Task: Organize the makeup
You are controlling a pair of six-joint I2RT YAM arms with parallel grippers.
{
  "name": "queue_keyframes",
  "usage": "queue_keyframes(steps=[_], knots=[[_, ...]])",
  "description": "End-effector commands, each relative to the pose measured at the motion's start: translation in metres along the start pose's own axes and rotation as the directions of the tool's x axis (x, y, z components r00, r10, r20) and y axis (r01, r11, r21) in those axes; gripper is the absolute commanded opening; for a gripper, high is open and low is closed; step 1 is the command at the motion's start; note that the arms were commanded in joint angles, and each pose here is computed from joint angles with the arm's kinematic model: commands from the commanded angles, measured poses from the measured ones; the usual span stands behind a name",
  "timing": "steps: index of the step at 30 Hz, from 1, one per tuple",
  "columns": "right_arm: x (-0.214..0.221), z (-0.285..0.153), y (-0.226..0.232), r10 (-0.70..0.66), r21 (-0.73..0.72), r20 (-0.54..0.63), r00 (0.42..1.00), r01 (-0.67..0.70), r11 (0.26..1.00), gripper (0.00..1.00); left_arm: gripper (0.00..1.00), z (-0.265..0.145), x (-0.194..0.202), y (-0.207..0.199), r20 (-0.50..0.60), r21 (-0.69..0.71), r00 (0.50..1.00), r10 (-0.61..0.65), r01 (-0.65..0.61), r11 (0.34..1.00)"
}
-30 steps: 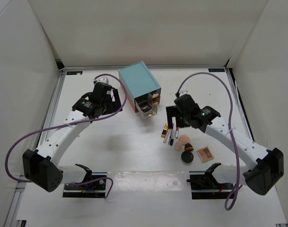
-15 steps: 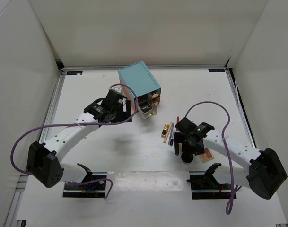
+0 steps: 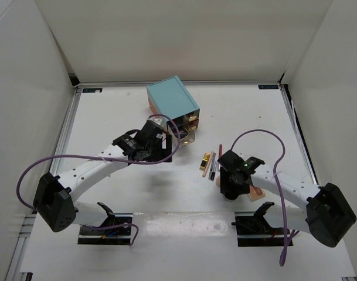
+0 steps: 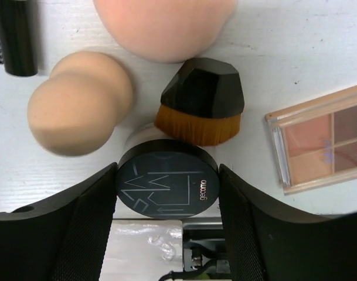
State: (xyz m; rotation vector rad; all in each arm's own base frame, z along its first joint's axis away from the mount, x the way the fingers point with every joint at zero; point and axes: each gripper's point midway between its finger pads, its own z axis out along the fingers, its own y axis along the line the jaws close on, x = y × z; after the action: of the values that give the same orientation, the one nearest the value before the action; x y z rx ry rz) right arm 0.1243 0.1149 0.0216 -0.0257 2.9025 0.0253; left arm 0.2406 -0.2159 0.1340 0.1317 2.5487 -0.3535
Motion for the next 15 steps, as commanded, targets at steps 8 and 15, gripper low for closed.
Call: queue_keyframes(steps=[8, 15], knots=[[-0.077, -0.102, 0.068, -0.113, -0.259, 0.287, 0.951, 0.191, 0.947, 0.36, 0.98, -0.038, -0.058, -0.005, 0.191, -0.030, 0.981, 0.034, -0.028, 0.999], [-0.192, -0.152, 0.117, -0.198, -0.163, 0.561, 0.803, 0.342, 0.925, 0.36, 0.98, -0.063, -0.102, 0.017, 0.302, -0.155, 0.953, 0.017, 0.031, 0.987]])
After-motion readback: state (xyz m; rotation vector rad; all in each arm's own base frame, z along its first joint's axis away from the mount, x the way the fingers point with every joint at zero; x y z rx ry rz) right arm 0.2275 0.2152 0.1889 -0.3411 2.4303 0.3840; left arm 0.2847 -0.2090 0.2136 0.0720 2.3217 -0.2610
